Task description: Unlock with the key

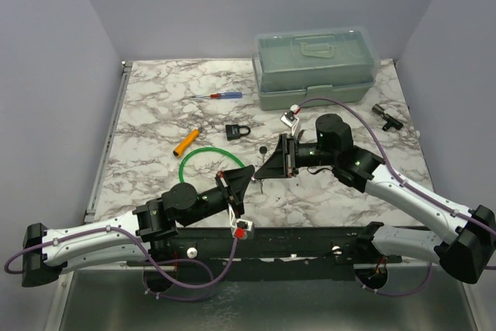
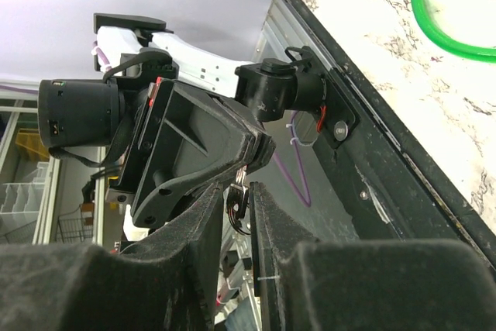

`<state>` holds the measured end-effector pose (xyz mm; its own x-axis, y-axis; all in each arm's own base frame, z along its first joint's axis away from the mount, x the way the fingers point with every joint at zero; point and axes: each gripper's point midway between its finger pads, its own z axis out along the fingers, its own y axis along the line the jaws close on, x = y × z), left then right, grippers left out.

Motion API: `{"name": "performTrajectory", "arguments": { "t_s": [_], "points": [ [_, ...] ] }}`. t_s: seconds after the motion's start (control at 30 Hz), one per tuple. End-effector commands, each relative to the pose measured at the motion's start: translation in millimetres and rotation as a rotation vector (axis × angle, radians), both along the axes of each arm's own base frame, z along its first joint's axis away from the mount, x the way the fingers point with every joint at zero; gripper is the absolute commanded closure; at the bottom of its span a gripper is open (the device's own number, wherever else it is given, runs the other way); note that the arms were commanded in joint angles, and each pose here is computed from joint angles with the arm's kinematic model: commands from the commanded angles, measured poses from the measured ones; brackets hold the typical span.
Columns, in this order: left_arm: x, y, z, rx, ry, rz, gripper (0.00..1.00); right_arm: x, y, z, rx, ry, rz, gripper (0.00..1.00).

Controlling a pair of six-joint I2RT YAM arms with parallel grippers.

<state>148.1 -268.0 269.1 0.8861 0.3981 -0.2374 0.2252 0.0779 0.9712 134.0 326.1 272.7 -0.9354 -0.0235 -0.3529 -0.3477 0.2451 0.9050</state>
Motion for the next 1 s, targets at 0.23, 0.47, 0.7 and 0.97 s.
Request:
{"name": "performTrajectory", "arguments": {
  "t_s": [0.23,0.47,0.7,0.97],
  "points": [
    [3.8,0.3,-6.9,0.018,-0.010,0.021,1.00,-6.6,3.7,-3.5,0.019,0.029,0.040,0.91],
    [6.6,3.5,-13.7,0.043,0.007,0.042,0.92,-7.1,-0.7,-2.8,0.023,0.007,0.017,1.00],
    [2.9,9.3,-30.1,0.086,0.074,0.040,0.45,4.5,-14.7,-1.3,-0.003,-0.070,-0.113,1.00],
    [1.2,11.9,-29.0,0.039,0.224,0.062,0.32,11.2,-28.6,-16.2,-0.065,-0.106,-0.197,1.00]
  ]
}}
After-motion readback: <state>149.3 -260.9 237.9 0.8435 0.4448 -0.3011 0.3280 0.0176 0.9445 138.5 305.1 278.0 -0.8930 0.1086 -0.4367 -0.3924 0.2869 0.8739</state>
